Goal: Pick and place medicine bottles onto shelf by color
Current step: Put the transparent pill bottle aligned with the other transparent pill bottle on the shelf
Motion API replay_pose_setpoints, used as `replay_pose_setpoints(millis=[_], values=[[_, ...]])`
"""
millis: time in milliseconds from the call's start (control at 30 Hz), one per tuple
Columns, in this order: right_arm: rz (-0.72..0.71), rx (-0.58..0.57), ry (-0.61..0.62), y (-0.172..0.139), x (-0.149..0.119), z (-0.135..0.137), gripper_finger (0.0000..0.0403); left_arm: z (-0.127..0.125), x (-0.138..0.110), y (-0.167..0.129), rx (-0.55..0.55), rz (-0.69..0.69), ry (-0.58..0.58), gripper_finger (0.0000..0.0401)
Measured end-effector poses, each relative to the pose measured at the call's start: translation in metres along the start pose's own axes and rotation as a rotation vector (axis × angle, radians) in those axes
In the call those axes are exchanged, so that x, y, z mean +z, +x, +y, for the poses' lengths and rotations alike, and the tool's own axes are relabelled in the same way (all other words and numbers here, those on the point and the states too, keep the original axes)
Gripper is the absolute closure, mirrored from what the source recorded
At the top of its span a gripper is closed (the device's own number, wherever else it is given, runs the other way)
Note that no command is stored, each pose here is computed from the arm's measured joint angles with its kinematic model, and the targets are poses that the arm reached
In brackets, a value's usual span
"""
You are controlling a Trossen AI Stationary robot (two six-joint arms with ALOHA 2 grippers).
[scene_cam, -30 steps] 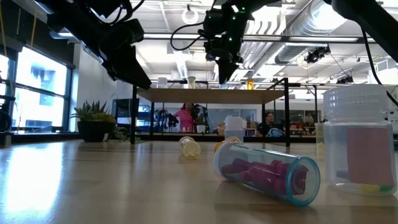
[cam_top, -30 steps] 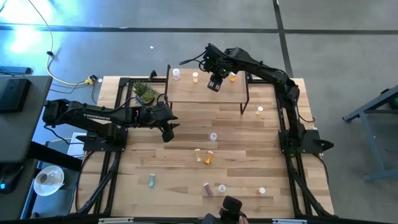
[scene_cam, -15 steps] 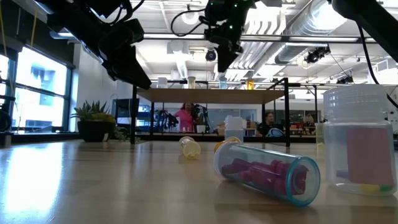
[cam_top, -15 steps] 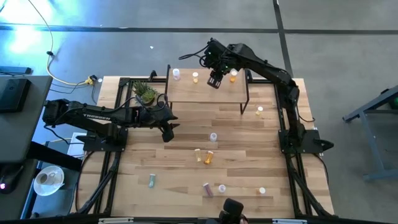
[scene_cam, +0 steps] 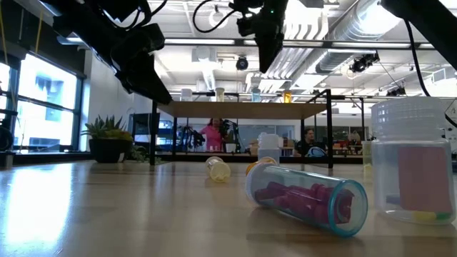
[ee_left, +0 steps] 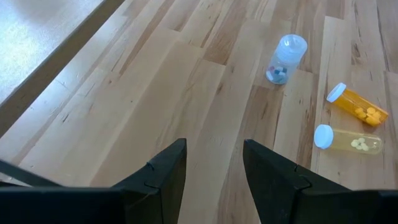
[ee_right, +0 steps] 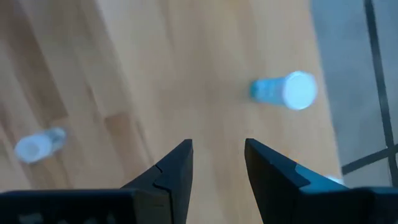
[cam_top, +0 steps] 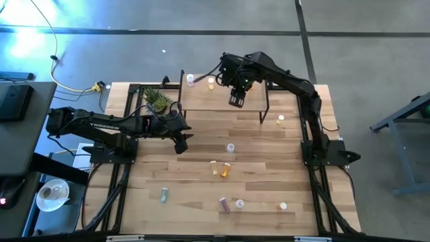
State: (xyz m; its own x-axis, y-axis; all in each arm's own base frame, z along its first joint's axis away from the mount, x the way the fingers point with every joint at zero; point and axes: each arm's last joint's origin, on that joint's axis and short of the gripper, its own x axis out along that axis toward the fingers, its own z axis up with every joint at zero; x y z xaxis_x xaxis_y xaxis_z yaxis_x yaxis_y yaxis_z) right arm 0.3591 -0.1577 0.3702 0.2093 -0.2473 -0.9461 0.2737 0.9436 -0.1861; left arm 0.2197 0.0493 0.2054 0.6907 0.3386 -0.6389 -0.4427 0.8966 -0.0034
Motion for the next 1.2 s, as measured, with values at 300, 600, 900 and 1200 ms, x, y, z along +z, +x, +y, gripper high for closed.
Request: replay_pose_setpoints(millis=[300, 600, 900, 1200], values=[[0.045, 0.084, -0.054, -0.008, -0.019, 0.035, 0.0265, 0.000, -0.001, 0.000, -0.011, 0.009, 0.001, 0.0252], [0.015, 0.101, 0.002, -0.009, -0.067, 0.070, 0.0265, -0.001, -0.001, 0.000, -0.028, 0.011, 0.001, 0.0250], [-0.156, 0.154, 0.107, -0.001, -0.125, 0.102, 0.0265, -0.001, -0.001, 0.000, -0.025, 0.009, 0.001, 0.0205], [-0.273, 0.224, 0.249, 0.025, -0.160, 0.123, 0.0265, 0.001, 0.000, 0.000, 0.033, -0.004, 0.000, 0.0141]])
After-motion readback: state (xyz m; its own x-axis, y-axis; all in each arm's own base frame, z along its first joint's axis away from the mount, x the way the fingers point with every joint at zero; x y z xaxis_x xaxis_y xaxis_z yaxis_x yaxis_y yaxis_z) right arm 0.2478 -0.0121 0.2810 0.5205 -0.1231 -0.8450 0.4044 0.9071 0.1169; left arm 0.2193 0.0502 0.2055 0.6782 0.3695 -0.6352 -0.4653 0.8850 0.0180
